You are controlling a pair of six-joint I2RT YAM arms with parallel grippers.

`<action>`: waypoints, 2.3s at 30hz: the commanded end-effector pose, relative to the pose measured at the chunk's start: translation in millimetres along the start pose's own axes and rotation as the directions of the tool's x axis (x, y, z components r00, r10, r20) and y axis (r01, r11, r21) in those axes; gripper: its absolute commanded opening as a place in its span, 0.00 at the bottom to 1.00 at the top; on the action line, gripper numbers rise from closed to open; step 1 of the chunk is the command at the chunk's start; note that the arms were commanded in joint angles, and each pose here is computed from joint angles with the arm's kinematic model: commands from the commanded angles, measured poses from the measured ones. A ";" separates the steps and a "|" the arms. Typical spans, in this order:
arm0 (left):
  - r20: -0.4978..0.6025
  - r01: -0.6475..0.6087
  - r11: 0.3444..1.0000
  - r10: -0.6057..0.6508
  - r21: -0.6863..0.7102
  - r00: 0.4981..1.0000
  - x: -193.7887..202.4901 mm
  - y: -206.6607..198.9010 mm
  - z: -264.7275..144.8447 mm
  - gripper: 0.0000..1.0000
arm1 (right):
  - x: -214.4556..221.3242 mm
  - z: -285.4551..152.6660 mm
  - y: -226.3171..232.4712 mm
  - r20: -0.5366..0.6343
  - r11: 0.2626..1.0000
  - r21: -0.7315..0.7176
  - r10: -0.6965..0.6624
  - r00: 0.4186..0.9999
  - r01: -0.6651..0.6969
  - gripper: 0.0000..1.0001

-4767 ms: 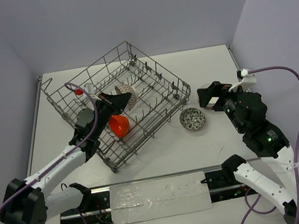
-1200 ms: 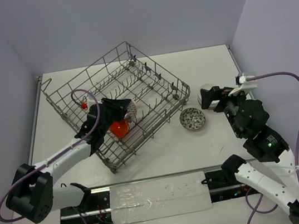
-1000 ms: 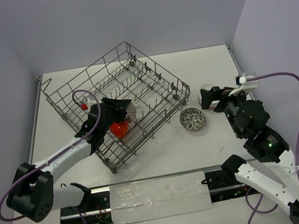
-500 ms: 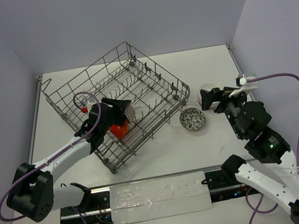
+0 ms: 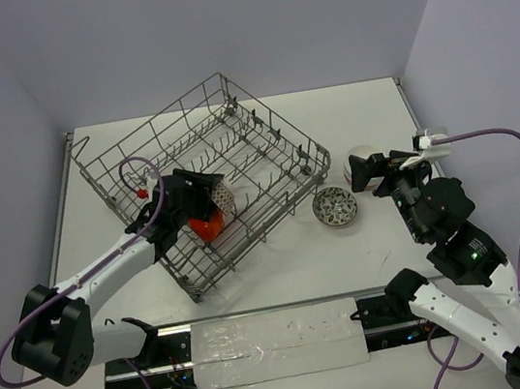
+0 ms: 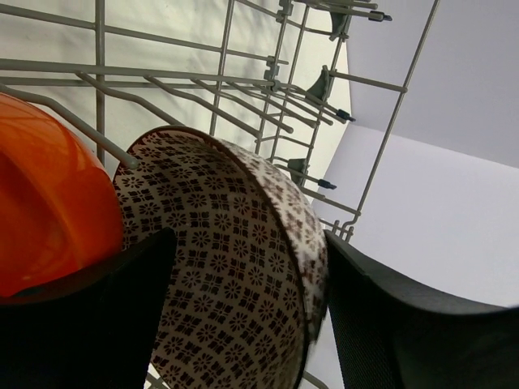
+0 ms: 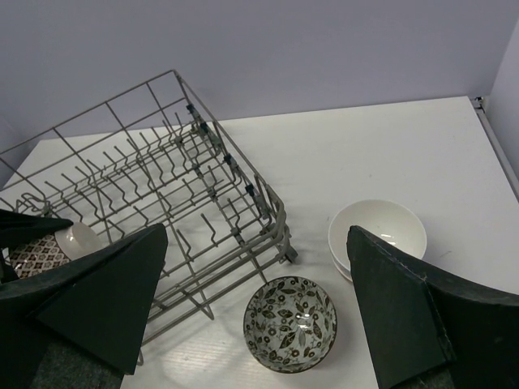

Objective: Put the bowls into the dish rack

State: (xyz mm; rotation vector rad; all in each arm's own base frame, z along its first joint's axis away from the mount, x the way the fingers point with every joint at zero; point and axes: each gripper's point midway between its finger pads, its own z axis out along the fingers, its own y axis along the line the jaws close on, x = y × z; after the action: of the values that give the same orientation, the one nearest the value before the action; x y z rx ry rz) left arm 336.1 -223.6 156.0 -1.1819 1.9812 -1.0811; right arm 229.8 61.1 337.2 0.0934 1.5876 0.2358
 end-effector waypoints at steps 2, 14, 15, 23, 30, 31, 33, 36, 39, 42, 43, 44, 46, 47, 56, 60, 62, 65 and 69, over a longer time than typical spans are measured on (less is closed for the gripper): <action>0.014 0.015 1.000 -0.016 0.024 1.000 -6.7 -22.5 -10.5 0.76 | -10.9 -1.3 1.9 0.043 1.000 -0.009 0.006 0.999 -0.006 0.99; 0.012 -0.003 1.000 0.004 -0.029 1.000 -8.9 -24.4 -17.9 0.87 | -12.3 -4.6 1.7 0.052 1.000 -0.016 0.011 0.999 -0.010 0.99; 0.009 -0.004 0.999 0.004 -0.032 1.000 -8.4 -25.0 -18.6 0.87 | -12.9 -4.9 2.1 0.053 1.000 -0.018 0.012 0.999 -0.011 0.99; 0.003 -0.072 0.997 0.072 -0.023 0.997 -10.2 -49.0 -31.6 0.95 | -12.2 -4.2 -0.8 0.052 1.000 0.004 0.023 0.998 -0.023 0.99; 0.016 -0.274 0.961 0.274 0.042 0.962 -13.8 -91.5 -49.4 0.99 | 15.9 8.3 -30.1 -0.079 0.966 0.255 0.063 0.995 -0.041 1.00; 0.031 -0.322 0.945 0.320 0.061 0.947 -15.3 -100.5 -53.5 0.99 | 16.1 9.3 -31.7 -0.088 0.960 0.275 0.072 0.994 -0.046 1.00; 0.047 -0.380 0.921 0.377 0.090 0.925 -16.4 -110.3 -57.5 0.99 | 30.4 13.1 -33.8 -0.139 0.949 0.311 0.098 0.985 -0.050 1.00; 0.073 -0.556 0.815 0.552 0.165 0.831 -8.1 -131.8 -65.4 0.99 | 53.5 18.6 -50.6 -0.195 0.916 0.390 0.181 0.964 -0.093 1.00; 0.108 -0.706 0.669 0.704 0.232 0.702 17.2 -150.0 -68.6 0.99 | 88.4 22.9 -55.8 -0.271 0.899 0.415 0.268 0.924 -0.139 0.99; 0.154 -0.856 0.409 0.868 0.317 0.472 60.4 -164.9 -68.1 0.99 | 114.9 23.1 -68.1 -0.304 0.863 0.471 0.353 0.885 -0.182 0.98; 0.184 -0.898 0.281 0.916 0.338 0.356 71.7 -167.5 -66.1 0.99 | 118.3 22.1 -70.2 -0.304 0.855 0.480 0.369 0.878 -0.193 0.98; 0.195 -0.908 0.204 0.937 0.367 0.289 85.2 -169.4 -65.5 0.99 | 116.6 20.8 -72.8 -0.283 0.844 0.490 0.391 0.876 -0.219 0.98; 0.234 -0.907 -0.004 0.967 0.421 0.104 122.9 -172.1 -59.9 0.99 | 115.9 17.5 -74.1 -0.269 0.836 0.495 0.408 0.872 -0.238 0.98; 0.236 -0.897 -0.077 0.971 0.436 0.031 135.0 -167.5 -57.1 0.99 | 111.7 14.7 -75.8 -0.250 0.831 0.497 0.412 0.876 -0.249 0.97; 0.396 -0.800 -0.347 0.906 0.490 -0.150 201.9 -180.0 -50.8 0.99 | 169.8 13.0 -83.0 -0.372 0.809 0.555 0.447 0.813 -0.192 0.86; 0.398 -0.801 -0.338 0.907 0.493 -0.138 195.1 -168.5 -58.5 0.99 | 200.3 17.2 -81.7 -0.409 0.799 0.562 0.494 0.767 -0.214 0.80; 0.409 -0.803 -0.336 0.904 0.492 -0.128 190.7 -169.5 -67.4 0.99 | 215.3 19.8 -82.5 -0.424 0.793 0.571 0.509 0.749 -0.215 0.77; 0.390 -0.805 -0.327 0.912 0.494 -0.131 184.3 -156.2 -72.7 0.99 | 228.4 24.3 -86.4 -0.431 0.784 0.583 0.520 0.738 -0.212 0.73; 0.396 -0.818 -0.315 0.911 0.482 -0.117 174.3 -146.6 -81.2 0.99 | 237.1 32.3 -88.7 -0.429 0.787 0.578 0.517 0.741 -0.215 0.67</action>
State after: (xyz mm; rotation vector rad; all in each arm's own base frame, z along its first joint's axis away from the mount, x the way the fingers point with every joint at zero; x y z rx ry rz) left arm 263.0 -400.9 285.7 1.0173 1.6257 -0.6638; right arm 238.7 23.2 75.5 0.8339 2.2964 0.1069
